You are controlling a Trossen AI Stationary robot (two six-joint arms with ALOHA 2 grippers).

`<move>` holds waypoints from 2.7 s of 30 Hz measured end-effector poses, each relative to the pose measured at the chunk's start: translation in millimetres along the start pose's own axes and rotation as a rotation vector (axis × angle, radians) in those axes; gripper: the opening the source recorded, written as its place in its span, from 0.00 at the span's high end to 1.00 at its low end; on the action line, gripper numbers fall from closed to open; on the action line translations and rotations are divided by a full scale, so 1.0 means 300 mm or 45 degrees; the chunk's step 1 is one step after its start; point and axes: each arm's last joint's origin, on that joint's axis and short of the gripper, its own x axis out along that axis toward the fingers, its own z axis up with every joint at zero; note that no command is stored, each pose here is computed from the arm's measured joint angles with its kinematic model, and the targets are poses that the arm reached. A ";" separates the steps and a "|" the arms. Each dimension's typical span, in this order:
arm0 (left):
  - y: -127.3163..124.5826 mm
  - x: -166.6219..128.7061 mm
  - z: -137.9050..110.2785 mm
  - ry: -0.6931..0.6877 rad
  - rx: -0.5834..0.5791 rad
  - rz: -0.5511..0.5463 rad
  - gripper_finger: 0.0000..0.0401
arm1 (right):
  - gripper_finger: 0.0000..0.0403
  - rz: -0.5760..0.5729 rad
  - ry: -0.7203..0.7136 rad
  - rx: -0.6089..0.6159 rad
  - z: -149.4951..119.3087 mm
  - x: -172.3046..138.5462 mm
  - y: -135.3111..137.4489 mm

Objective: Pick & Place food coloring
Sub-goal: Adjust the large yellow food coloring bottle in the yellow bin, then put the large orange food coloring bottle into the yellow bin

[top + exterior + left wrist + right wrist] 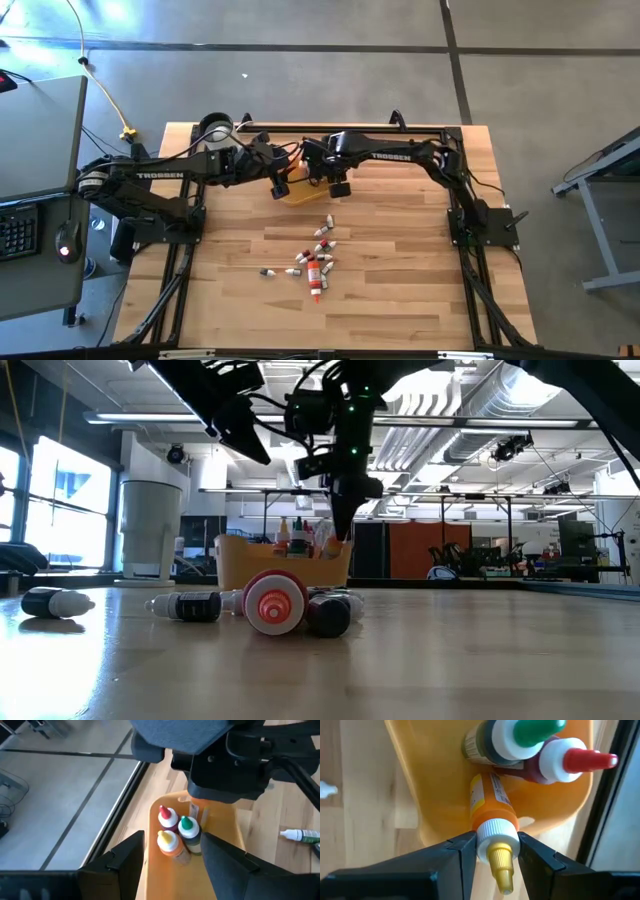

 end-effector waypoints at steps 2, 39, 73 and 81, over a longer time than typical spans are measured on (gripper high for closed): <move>0.000 0.000 0.000 0.000 -0.001 0.000 0.52 | 0.71 0.004 0.004 -0.002 -0.002 0.000 -0.001; -0.011 0.026 -0.073 0.148 -0.033 0.114 0.52 | 0.51 -0.215 -0.215 0.334 -0.075 -0.368 0.065; -0.608 -0.040 -0.087 -0.256 0.551 -1.114 0.52 | 0.52 0.136 -0.593 -0.250 -0.250 -0.152 0.677; -0.757 -0.012 -0.087 -0.371 0.843 -1.170 0.52 | 0.52 0.609 -0.710 0.193 -0.338 -0.364 0.712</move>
